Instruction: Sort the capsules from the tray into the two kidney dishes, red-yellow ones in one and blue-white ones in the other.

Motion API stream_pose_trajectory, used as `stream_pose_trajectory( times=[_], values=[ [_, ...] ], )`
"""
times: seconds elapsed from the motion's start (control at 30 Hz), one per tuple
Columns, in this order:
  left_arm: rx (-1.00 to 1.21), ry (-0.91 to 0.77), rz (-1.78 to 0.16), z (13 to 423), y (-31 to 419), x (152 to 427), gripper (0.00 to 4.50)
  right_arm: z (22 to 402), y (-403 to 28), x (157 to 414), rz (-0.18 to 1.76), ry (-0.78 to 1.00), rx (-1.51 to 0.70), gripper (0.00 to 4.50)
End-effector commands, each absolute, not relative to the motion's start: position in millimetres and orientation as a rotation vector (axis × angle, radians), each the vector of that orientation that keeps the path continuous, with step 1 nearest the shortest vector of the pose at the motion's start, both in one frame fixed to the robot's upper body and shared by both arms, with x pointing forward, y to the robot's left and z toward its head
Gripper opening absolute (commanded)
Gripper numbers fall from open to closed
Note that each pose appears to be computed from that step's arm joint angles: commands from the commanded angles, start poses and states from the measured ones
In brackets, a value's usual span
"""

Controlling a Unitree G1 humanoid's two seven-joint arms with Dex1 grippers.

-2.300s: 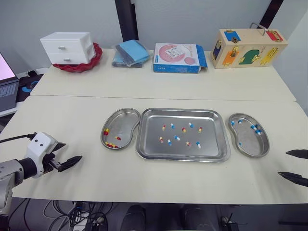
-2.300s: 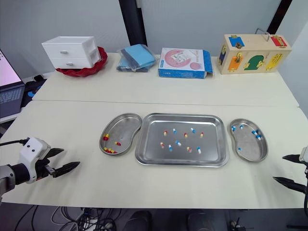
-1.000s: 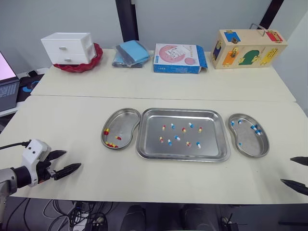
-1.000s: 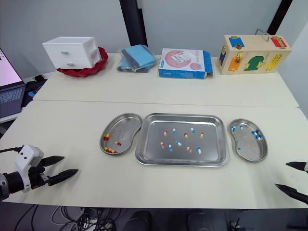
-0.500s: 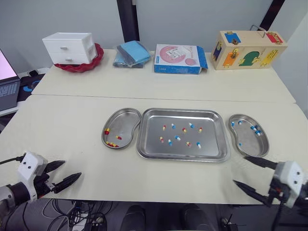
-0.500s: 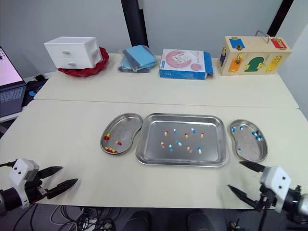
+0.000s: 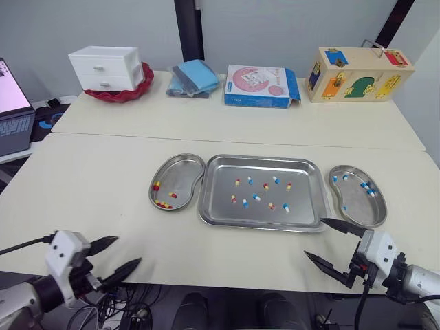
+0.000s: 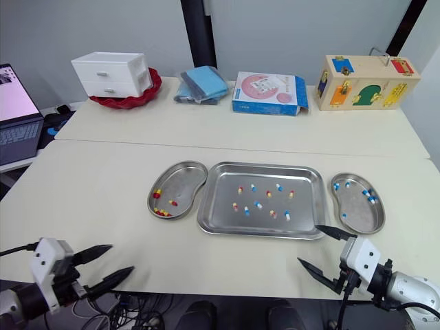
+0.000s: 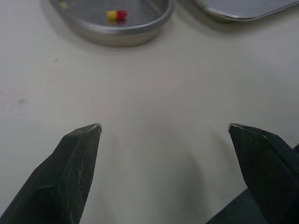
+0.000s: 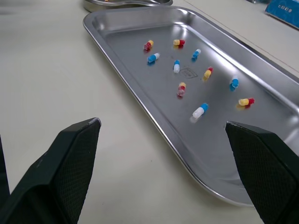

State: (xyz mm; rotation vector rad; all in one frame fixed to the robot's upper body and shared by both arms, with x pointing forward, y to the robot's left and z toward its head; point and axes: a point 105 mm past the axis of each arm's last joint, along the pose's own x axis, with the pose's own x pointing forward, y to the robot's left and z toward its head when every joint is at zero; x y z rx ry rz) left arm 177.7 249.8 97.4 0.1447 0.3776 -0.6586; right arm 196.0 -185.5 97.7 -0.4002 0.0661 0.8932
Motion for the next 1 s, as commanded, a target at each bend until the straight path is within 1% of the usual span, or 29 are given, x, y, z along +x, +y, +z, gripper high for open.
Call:
stream_pose_trajectory(
  times=[0.03, 0.1, 0.13, 0.37, 0.47, 0.53, 0.63, 0.77, 1.0],
  values=[
    [0.176, 0.290, -0.759, 115.3, 218.4, 189.2, 4.50, 98.8, -184.8, 192.3, 0.925, 0.046, -0.427, 4.48],
    [0.203, 0.221, -0.872, 126.9, 187.4, 207.0, 4.50, 93.5, -187.4, 191.1, 0.936, 0.055, -0.428, 4.48],
    [0.215, 0.208, -0.903, 129.8, 178.9, 212.4, 4.50, 92.2, -187.9, 190.9, 0.940, 0.057, -0.428, 4.48],
    [0.297, 0.158, -1.003, 138.2, 139.3, 261.4, 4.50, 87.1, -184.1, 189.1, 0.954, 0.052, -0.422, 4.48],
    [0.340, 0.196, -1.019, 129.7, 128.6, 278.1, 3.98, 85.1, -181.7, 187.2, 0.951, 0.054, -0.412, 4.50],
    [0.352, 0.214, -1.024, 126.5, 122.6, 285.5, 3.35, 84.9, -180.6, 186.8, 0.947, 0.054, -0.407, 4.50],
    [0.377, 0.217, -1.020, 126.1, 111.0, 296.6, 3.35, 85.3, -178.3, 186.7, 0.939, 0.050, -0.403, 4.50],
    [0.400, 0.228, -1.034, 125.8, 100.0, 303.9, 3.35, 86.7, -174.8, 187.1, 0.938, 0.047, -0.401, 4.50],
    [0.421, 0.326, -1.062, 119.7, 87.5, 317.7, 3.35, 91.9, -168.6, 191.3, 0.932, 0.040, -0.398, 4.50]
  ],
)
